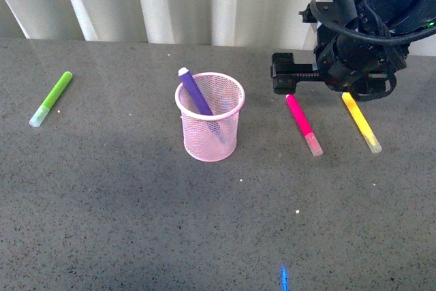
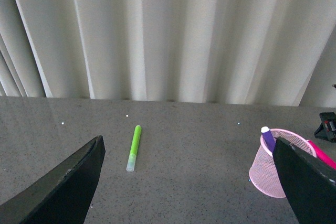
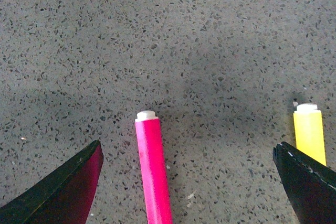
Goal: Insert purple and pink pens into pink cup
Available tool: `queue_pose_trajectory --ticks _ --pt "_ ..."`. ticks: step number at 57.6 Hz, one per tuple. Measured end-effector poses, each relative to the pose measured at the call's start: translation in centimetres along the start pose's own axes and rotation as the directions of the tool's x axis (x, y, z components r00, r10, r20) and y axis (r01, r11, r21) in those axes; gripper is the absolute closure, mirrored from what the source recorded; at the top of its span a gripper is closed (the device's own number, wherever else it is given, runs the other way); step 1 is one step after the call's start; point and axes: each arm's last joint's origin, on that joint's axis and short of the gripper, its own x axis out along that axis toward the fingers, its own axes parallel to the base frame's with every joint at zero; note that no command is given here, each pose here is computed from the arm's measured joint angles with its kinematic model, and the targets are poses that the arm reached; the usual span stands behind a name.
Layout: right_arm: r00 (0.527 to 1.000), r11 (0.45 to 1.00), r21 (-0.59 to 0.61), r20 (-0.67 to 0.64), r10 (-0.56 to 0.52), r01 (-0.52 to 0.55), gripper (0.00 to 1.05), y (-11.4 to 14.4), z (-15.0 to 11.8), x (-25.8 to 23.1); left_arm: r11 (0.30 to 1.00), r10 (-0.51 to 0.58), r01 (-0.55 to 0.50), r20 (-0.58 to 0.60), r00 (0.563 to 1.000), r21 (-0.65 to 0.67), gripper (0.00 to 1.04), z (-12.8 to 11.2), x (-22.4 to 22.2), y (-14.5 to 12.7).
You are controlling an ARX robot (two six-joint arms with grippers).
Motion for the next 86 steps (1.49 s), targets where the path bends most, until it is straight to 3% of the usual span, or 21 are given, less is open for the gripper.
queue_pose_trajectory --ticks 42,75,86 --pt "0.999 1.0 0.022 -0.035 0.004 -0.003 0.07 0.3 -1.7 2.8 1.0 0.0 0.0 0.0 1.0 0.0 0.07 0.0 0.0 0.0" --pt "1.0 0.998 0.064 -0.021 -0.023 0.024 0.87 -2.2 -1.6 3.0 1.0 0.0 0.0 0.0 1.0 0.0 0.07 0.0 0.0 0.0" --pt "1.0 0.997 0.074 -0.012 -0.026 0.027 0.93 -2.7 -1.7 2.8 1.0 0.0 0.0 0.0 1.0 0.0 0.07 0.0 0.0 0.0"
